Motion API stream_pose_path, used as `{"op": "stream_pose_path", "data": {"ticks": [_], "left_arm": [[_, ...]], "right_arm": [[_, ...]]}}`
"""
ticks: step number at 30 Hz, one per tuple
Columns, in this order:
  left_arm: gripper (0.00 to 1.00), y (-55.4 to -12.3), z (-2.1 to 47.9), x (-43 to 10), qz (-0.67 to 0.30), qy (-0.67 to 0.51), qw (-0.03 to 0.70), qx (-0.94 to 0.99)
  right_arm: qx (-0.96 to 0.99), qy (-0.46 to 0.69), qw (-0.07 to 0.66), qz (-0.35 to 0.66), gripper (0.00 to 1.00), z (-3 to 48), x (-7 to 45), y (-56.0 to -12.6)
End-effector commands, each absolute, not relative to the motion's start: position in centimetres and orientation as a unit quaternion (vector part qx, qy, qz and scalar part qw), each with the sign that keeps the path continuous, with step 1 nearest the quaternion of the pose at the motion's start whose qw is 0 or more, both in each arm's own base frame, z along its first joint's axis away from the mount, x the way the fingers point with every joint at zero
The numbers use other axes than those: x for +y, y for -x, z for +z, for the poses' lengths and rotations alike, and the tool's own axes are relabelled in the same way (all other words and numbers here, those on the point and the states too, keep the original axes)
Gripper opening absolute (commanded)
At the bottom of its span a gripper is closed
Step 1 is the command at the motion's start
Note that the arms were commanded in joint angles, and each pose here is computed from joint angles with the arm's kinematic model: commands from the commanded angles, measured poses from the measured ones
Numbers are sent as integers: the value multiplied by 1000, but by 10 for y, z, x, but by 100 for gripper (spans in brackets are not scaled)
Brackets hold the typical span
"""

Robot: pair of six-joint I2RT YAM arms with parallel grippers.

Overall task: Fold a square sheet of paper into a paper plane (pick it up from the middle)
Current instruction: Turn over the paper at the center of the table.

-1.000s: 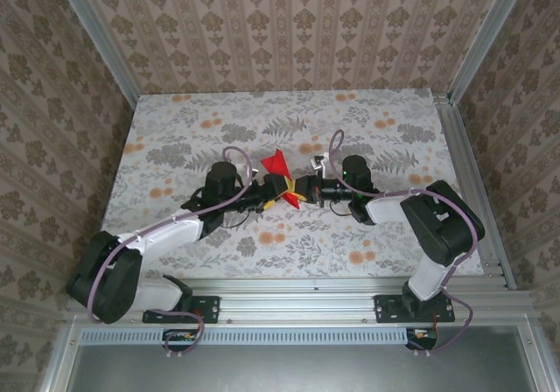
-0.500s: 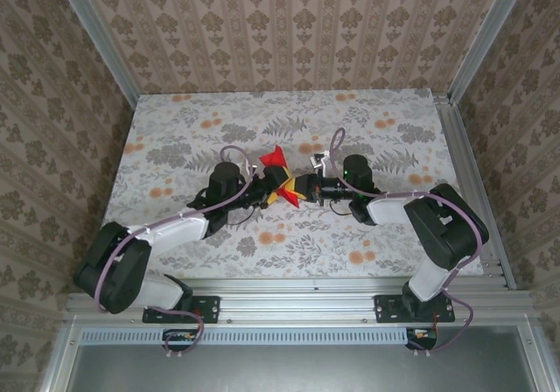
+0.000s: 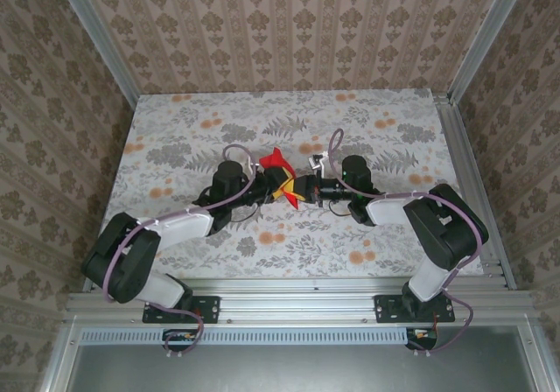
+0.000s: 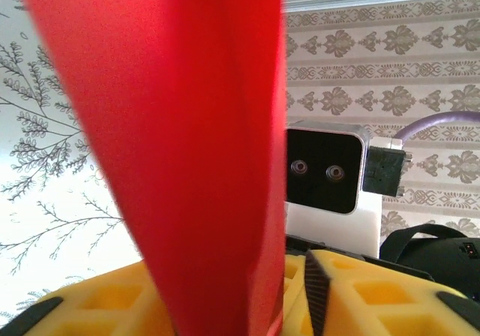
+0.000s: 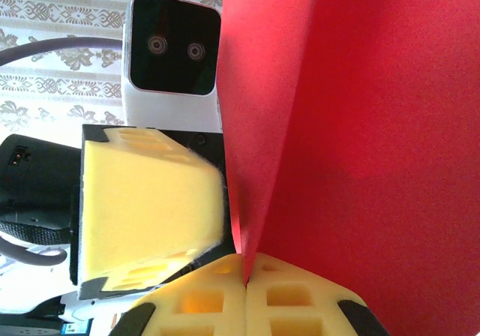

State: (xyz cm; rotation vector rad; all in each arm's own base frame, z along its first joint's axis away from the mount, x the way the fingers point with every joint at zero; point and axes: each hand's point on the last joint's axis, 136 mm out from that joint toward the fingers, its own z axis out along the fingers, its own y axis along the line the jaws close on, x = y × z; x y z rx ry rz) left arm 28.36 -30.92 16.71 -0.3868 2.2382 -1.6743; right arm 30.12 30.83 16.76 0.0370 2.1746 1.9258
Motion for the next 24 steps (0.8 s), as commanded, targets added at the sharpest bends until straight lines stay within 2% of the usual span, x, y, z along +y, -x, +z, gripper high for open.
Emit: {"op": "stream_pose_path", "data": {"ticks": [1, 17, 24], "left_arm": [[41, -287, 182, -314, -602, 119, 165, 772], [14, -292, 183, -303, -590, 111, 170, 782], [11, -293, 183, -300, -584, 105, 174, 786]], "right_arm": [[737, -4, 136, 662, 5, 178, 308, -298], [747, -4, 130, 652, 13, 170, 307, -295], [750, -3, 129, 648, 19, 170, 306, -294]]}}
